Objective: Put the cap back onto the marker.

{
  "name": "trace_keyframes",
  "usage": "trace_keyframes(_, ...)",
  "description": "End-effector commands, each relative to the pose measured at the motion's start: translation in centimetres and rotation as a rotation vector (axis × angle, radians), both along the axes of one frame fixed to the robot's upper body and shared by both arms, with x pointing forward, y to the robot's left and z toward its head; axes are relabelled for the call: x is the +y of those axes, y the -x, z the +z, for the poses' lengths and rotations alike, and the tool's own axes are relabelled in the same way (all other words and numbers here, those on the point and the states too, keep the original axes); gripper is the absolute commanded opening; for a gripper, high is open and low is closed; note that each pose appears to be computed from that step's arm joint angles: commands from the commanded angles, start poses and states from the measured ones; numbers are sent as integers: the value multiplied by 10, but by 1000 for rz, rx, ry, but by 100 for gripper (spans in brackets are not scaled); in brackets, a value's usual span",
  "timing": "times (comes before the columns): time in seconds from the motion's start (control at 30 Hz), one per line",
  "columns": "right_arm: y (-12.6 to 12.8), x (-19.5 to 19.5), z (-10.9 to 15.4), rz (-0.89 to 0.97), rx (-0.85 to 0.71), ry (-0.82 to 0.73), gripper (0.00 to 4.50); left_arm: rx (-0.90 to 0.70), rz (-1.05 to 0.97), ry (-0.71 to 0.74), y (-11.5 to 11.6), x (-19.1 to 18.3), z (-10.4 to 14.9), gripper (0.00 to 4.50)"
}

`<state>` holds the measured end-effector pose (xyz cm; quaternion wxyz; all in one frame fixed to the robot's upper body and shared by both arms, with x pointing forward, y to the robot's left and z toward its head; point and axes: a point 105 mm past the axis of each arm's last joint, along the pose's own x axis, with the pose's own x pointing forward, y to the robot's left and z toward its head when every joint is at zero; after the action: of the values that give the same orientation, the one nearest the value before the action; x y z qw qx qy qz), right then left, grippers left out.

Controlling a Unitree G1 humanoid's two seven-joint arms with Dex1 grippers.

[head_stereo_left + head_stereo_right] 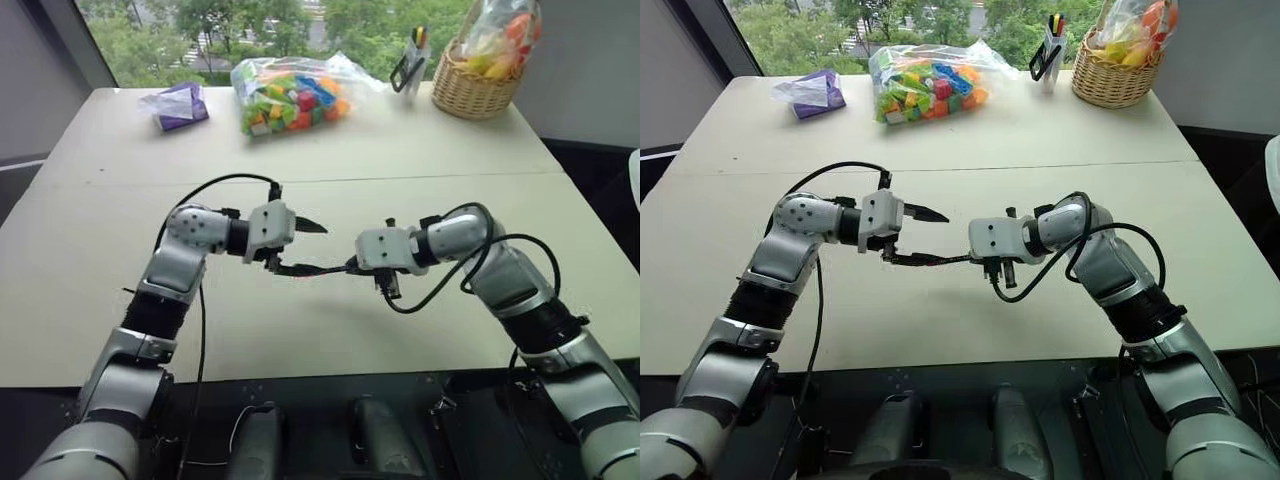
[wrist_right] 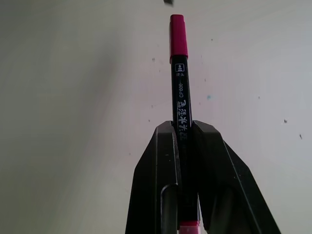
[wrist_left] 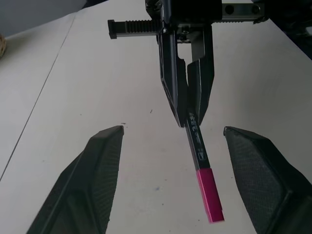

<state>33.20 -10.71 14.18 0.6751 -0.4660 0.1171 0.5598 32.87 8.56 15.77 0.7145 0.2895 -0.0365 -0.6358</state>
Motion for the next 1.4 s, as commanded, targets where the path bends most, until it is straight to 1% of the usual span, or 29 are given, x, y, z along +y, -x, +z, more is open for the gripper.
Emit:
trace_keyframes(0.03,-8,-23,13,-69,-47,-25,0,-33,50,63,0,10,17,391)
trace_keyframes(0.13,-10,-41,15,-144,-41,-51,0,-23,97,85,0,17,19,391)
trace_keyframes(0.3,-14,-66,32,-340,-86,-191,0,-2,133,135,-2,16,23,391)
trace_keyframes(0.4,-16,-81,50,-541,-121,-338,0,20,146,168,-2,14,23,391)
trace_keyframes(0.43,-16,-84,52,-585,-124,-363,0,25,148,173,-2,14,23,391)
trace_keyframes(0.5,-17,-99,54,-746,-142,-435,0,50,149,191,-2,12,23,391)
trace_keyframes(0.57,-13,-115,51,-894,-153,-490,0,78,144,205,-1,11,23,391)
trace_keyframes(0.67,-4,-129,39,-1046,-128,-532,0,96,131,219,-1,8,26,391)
trace_keyframes(0.73,1,-134,33,-1105,-111,-547,0,103,126,225,-1,7,27,391)
trace_keyframes(0.8,8,-151,20,-1231,-105,-564,0,107,105,243,-1,4,33,391)
trace_keyframes(0.93,22,-180,-2,-1424,-89,-599,0,121,73,278,0,0,45,391)
trace_keyframes(1.03,26,-190,-8,-1490,-89,-612,0,132,54,309,3,0,54,391)
trace_keyframes(1.2,32,-197,-19,-1516,-76,-593,0,184,24,396,10,1,76,391)
trace_keyframes(1.4,34,-200,-25,-1531,-61,-594,0,213,22,369,18,6,77,391)
